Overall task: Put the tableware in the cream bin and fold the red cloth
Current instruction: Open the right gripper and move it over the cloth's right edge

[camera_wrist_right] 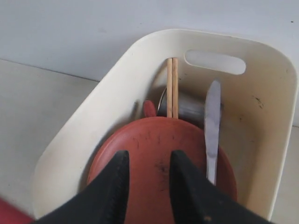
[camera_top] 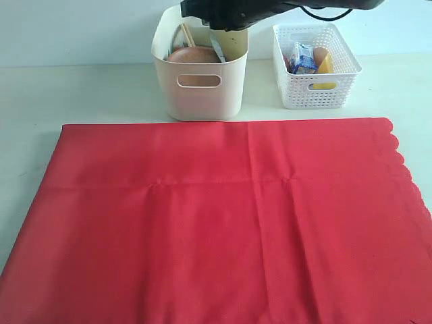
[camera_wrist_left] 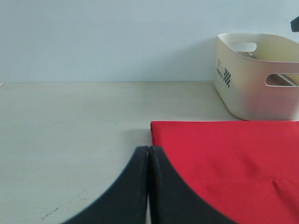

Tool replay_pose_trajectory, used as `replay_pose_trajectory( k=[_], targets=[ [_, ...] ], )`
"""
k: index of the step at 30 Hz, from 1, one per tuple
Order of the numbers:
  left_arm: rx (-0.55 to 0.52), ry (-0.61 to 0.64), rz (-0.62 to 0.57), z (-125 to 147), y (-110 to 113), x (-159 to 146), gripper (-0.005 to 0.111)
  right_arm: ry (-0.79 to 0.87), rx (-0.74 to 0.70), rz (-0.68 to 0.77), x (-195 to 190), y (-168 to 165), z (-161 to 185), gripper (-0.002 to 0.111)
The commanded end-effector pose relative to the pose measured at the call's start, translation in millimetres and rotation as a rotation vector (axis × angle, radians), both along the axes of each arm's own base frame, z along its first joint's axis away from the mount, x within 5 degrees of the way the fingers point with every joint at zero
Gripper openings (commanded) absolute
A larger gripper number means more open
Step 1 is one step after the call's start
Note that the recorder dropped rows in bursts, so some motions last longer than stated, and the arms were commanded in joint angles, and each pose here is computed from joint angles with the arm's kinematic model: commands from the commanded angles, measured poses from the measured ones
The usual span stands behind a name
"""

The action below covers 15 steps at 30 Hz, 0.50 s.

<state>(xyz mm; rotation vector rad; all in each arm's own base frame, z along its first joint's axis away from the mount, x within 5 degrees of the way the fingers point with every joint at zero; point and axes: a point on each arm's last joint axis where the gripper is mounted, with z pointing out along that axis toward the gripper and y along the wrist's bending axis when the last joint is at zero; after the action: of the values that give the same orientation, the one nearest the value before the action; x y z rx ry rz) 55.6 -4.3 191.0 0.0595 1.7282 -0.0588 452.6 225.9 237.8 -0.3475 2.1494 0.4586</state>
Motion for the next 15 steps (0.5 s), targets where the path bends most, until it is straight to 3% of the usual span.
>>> replay_pose_trajectory(
  k=[1,9,11,15],
  targets=[
    [0.002,-0.008,0.002,0.6,0.2,-0.3,0.001,-0.008,-0.037,0.037,-11.1,-6.1,29.1,0.029],
    [0.002,-0.008,0.002,0.6,0.2,-0.3,0.001,0.029,-0.075,0.073,-35.2,-15.8,68.4,0.026],
    [0.002,-0.008,0.002,0.6,0.2,-0.3,0.001,0.043,-0.072,0.075,-40.4,-17.7,75.7,0.022],
    [0.002,-0.008,0.002,0.6,0.2,-0.3,0.001,0.128,-0.107,0.047,-53.1,-26.0,79.8,0.000]
  ],
)
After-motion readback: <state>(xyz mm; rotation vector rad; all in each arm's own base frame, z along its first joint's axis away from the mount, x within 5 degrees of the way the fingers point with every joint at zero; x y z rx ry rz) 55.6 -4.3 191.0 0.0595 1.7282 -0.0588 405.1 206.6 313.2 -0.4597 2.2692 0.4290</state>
